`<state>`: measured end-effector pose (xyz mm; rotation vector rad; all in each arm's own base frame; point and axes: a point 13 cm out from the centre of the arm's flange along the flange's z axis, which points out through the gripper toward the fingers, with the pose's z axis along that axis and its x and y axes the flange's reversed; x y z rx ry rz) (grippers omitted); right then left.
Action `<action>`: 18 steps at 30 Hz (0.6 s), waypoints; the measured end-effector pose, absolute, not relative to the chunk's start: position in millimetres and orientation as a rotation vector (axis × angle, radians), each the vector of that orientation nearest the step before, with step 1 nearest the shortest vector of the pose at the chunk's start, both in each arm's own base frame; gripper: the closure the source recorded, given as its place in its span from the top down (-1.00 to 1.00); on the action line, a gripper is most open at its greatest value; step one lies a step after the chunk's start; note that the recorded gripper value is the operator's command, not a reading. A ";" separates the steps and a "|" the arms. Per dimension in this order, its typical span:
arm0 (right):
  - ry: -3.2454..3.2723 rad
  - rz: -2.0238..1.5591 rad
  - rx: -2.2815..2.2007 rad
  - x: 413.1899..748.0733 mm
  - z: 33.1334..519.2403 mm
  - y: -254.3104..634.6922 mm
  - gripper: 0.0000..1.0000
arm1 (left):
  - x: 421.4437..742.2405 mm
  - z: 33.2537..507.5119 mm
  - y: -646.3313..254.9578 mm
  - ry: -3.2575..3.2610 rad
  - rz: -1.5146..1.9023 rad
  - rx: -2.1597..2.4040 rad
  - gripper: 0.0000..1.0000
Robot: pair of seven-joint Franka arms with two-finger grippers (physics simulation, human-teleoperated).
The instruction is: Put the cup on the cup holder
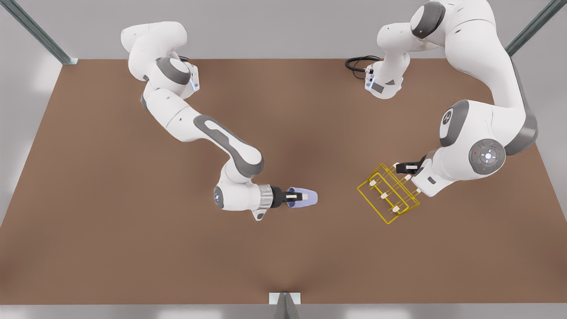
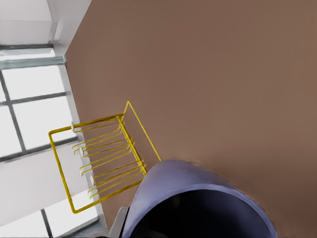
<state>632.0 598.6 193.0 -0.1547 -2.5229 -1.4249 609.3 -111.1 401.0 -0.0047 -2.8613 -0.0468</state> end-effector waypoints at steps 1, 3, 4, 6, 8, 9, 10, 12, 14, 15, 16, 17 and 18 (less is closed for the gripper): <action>-2.481 -1.455 -0.159 625.9 192.2 610.5 -0.57 | 609.3 400.7 -111.5 -2.861 -0.047 -0.004 1.00; -2.444 -1.477 -0.180 622.7 181.9 619.4 -0.57 | 609.3 400.4 -111.7 -2.860 -0.048 0.000 1.00; -2.439 -1.476 -0.193 622.9 173.7 619.4 -0.57 | 609.3 400.4 -111.7 -2.860 -0.048 0.001 1.00; -2.440 -1.469 -0.220 625.8 160.8 616.5 -0.57 | 609.1 400.1 -112.1 -2.860 -0.049 0.004 1.00; -2.443 -1.464 -0.244 629.0 151.2 613.0 -0.57 | 608.7 399.9 -113.5 -2.859 -0.050 0.004 1.00; -2.444 -1.464 -0.252 628.4 147.0 615.5 -0.57 | 608.0 398.8 -114.6 -2.857 -0.052 0.003 1.00; -2.444 -1.465 -0.256 626.7 144.7 619.4 -0.57 | 607.6 398.0 -115.2 -2.855 -0.053 0.003 1.00; -2.428 -1.478 -0.250 616.1 145.3 636.7 -0.57 | 607.3 397.5 -115.5 -2.854 -0.054 0.005 1.00; -2.420 -1.477 -0.237 602.2 141.5 654.3 -0.57 | 607.1 397.3 -116.1 -2.853 -0.054 0.006 1.00; -2.418 -1.472 -0.239 599.1 136.2 656.9 -0.57 | 607.1 397.3 -116.3 -2.853 -0.055 0.006 1.00; -2.416 -1.467 -0.244 597.3 131.1 658.0 -0.57 | 607.1 397.3 -116.5 -2.854 -0.055 0.007 1.00; -2.415 -1.461 -0.250 596.3 125.3 657.7 -0.57 | 607.0 397.3 -116.7 -2.854 -0.055 0.008 1.00; -2.417 -1.456 -0.259 598.1 119.9 654.7 -0.57 | 607.0 397.3 -117.0 -2.854 -0.055 0.008 1.00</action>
